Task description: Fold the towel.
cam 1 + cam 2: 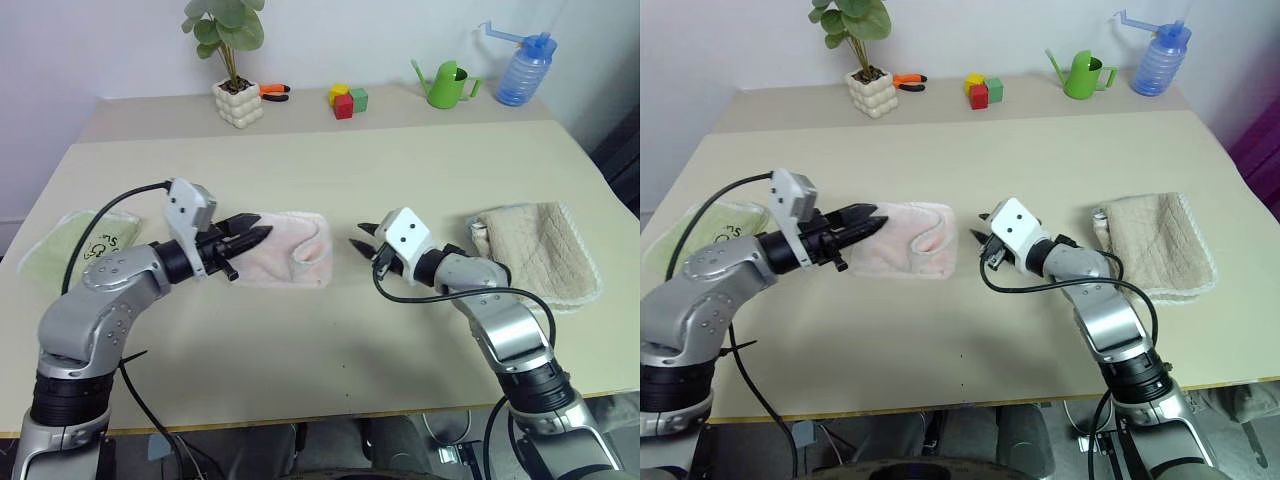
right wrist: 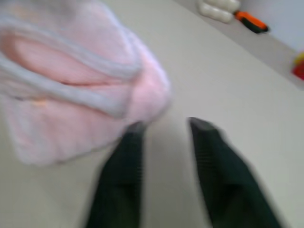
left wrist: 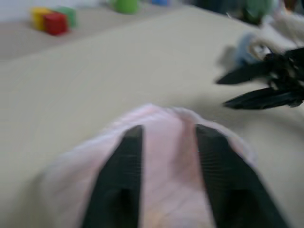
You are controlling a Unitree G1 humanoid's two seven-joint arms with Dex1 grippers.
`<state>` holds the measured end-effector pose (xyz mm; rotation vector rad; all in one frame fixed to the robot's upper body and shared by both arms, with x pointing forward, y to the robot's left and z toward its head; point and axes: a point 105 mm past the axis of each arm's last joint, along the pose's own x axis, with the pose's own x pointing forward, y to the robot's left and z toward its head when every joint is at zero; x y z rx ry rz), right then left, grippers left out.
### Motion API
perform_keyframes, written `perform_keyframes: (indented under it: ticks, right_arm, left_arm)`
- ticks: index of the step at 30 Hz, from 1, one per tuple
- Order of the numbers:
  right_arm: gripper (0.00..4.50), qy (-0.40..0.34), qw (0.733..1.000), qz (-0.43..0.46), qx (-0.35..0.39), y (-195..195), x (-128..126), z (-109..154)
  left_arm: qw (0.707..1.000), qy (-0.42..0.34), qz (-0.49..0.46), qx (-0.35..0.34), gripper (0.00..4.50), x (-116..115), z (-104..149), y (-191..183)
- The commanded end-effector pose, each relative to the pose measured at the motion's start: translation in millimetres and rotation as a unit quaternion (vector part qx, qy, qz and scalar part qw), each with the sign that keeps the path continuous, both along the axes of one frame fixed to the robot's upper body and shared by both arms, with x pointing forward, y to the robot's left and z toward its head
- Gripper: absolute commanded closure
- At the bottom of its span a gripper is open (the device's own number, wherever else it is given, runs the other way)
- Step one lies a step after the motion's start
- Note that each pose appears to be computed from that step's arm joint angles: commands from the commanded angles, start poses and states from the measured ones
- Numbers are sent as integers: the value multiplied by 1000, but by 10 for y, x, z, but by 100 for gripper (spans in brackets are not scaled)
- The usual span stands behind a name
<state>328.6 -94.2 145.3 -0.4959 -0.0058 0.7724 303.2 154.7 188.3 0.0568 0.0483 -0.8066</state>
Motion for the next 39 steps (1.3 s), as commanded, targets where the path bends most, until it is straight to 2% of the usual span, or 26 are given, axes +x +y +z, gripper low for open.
perform_keyframes:
  ticks: [1,5,9,12,16,20,24,26,29,33,34,36,37,39]
  right_arm:
    - [447,-39,999,20,16,77,6,250]
    - [447,-26,994,77,80,455,-47,496]
    - [447,3,990,102,98,754,-40,485]
    - [447,41,991,105,78,949,20,305]
    - [447,77,991,104,41,1006,29,-20]
    - [447,109,991,81,-11,835,1,-426]
    - [447,114,992,55,-28,672,14,-551]
    - [447,111,992,49,-31,633,19,-562]
    - [447,81,996,43,-13,589,48,-419]
    - [447,36,996,68,34,595,-12,-46]
    - [424,29,996,77,42,589,-38,26]
    - [362,23,994,89,58,565,-89,146]
    - [316,21,993,96,61,552,-118,192]
    - [217,19,992,104,62,538,-156,236]
  left_arm:
    - [999,-23,49,1,443,75,94,171]
    - [992,-44,98,61,443,259,1,232]
    - [992,-38,86,85,443,291,-172,109]
    - [990,-23,83,110,443,299,-382,83]
    - [989,-18,84,121,443,304,-502,78]
    - [988,-4,100,121,443,331,-634,136]
    - [986,10,104,129,443,302,-781,185]
    - [985,12,103,134,443,283,-823,200]
    - [986,12,110,124,443,262,-808,250]
    - [989,5,142,38,443,245,-565,426]
    - [988,5,152,13,449,242,-506,489]
    - [983,12,183,-25,393,252,-428,632]
    - [980,16,194,-39,361,251,-404,683]
    - [977,22,207,-56,263,244,-385,735]
